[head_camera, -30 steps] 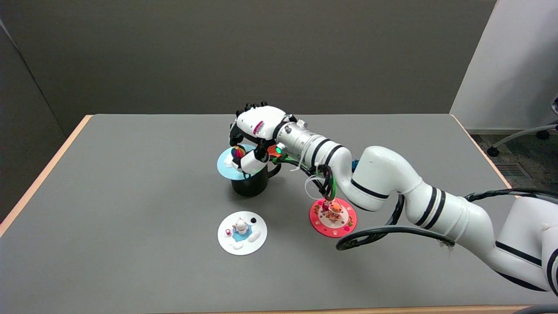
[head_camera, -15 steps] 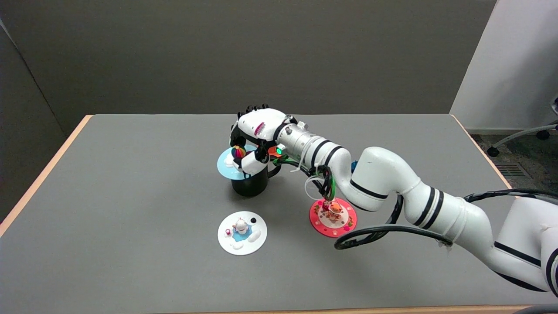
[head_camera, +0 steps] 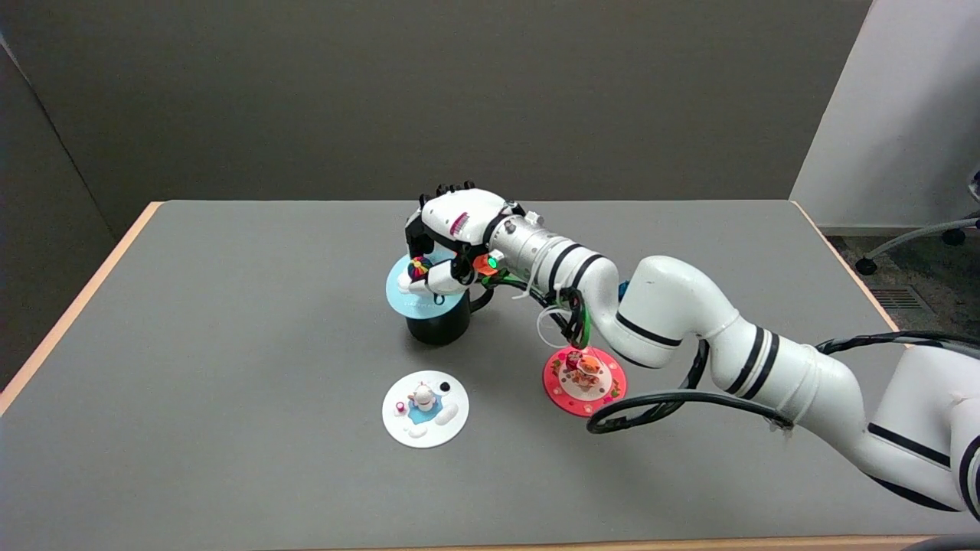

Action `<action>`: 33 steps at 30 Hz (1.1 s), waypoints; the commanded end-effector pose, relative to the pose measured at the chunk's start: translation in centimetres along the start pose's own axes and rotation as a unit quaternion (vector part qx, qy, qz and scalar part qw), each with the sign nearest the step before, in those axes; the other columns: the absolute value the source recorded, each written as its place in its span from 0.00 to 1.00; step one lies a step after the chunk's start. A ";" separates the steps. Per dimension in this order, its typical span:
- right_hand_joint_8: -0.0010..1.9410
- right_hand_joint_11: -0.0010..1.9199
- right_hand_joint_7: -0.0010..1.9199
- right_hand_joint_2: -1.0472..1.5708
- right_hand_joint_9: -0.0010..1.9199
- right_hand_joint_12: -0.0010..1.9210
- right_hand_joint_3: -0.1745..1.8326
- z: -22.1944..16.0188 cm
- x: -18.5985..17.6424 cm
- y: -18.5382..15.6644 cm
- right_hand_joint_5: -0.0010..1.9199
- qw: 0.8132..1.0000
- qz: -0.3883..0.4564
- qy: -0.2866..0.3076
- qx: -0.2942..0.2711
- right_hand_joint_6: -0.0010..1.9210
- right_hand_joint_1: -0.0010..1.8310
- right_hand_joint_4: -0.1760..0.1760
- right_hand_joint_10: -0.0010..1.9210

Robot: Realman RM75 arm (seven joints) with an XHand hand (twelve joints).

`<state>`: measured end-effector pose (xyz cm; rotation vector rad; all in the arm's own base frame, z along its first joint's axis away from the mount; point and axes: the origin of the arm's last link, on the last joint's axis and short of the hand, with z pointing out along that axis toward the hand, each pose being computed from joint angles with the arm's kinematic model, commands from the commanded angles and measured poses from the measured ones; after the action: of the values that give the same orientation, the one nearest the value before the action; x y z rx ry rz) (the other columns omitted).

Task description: Place the cup lid with blue sky onto the cup.

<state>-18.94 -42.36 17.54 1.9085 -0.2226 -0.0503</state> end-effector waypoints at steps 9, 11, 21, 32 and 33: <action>0.87 0.16 0.30 0.88 0.19 0.16 0.13 -0.1 0.1 0.6 0.38 1.000 0.009 0.002 -0.006 0.67 0.61 0.37 0.50; 0.89 0.17 0.28 0.88 0.19 0.13 0.15 -0.1 0.0 0.7 0.37 1.000 0.009 0.001 -0.007 0.70 0.61 0.37 0.52; 0.88 0.18 0.28 0.87 0.19 0.13 0.17 -0.2 0.0 1.7 0.38 1.000 0.015 -0.002 -0.021 0.69 0.61 0.34 0.54; 0.86 0.16 0.30 0.89 0.20 0.17 0.11 -0.1 -0.1 2.7 0.40 0.999 0.022 -0.007 -0.030 0.66 0.62 0.35 0.51; 0.86 0.16 0.30 0.89 0.20 0.17 0.11 -0.1 -0.1 2.7 0.40 0.999 0.026 -0.008 -0.029 0.66 0.62 0.35 0.51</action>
<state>-19.16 -42.71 18.97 1.8713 -0.2455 -0.0407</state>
